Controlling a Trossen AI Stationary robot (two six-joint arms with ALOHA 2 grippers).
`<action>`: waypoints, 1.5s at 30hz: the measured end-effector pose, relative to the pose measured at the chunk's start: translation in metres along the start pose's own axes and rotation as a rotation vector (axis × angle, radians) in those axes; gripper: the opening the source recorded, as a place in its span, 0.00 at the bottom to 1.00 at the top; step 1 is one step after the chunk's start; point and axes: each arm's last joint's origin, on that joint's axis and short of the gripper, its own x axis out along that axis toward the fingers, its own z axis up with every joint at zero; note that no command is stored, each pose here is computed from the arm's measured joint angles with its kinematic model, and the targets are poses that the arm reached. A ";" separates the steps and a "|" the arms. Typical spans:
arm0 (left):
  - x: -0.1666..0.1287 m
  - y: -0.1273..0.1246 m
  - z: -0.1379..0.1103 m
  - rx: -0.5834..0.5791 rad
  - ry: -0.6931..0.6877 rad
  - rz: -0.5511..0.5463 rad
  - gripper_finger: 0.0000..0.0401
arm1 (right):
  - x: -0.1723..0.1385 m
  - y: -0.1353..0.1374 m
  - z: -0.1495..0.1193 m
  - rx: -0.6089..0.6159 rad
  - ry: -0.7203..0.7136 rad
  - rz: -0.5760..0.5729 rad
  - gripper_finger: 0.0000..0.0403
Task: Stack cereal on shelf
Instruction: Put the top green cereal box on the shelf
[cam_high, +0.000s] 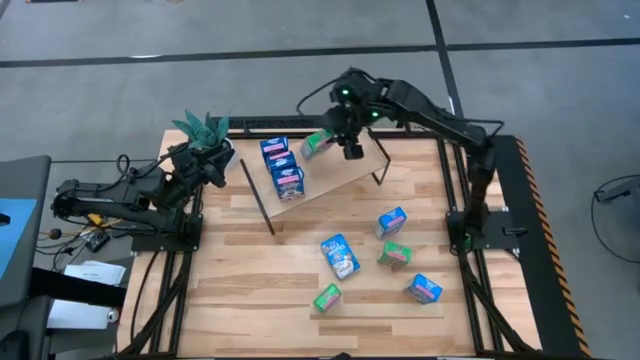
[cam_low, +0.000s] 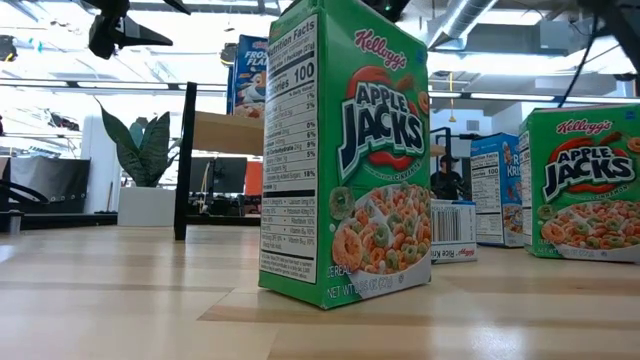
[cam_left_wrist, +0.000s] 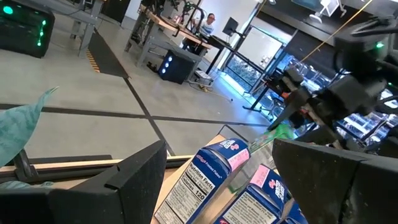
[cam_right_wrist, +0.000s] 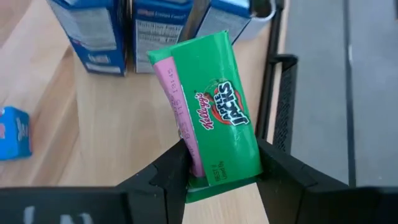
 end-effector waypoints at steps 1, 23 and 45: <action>0.000 0.000 0.000 0.000 0.000 0.000 0.71 | 0.004 -0.001 0.000 -0.008 0.012 0.008 0.45; 0.000 0.000 0.000 -0.014 0.000 0.000 0.71 | 0.018 -0.009 -0.001 -0.032 0.035 0.017 0.49; 0.000 0.000 0.000 -0.028 0.000 0.000 0.71 | 0.017 -0.011 0.002 -0.038 0.012 -0.002 0.63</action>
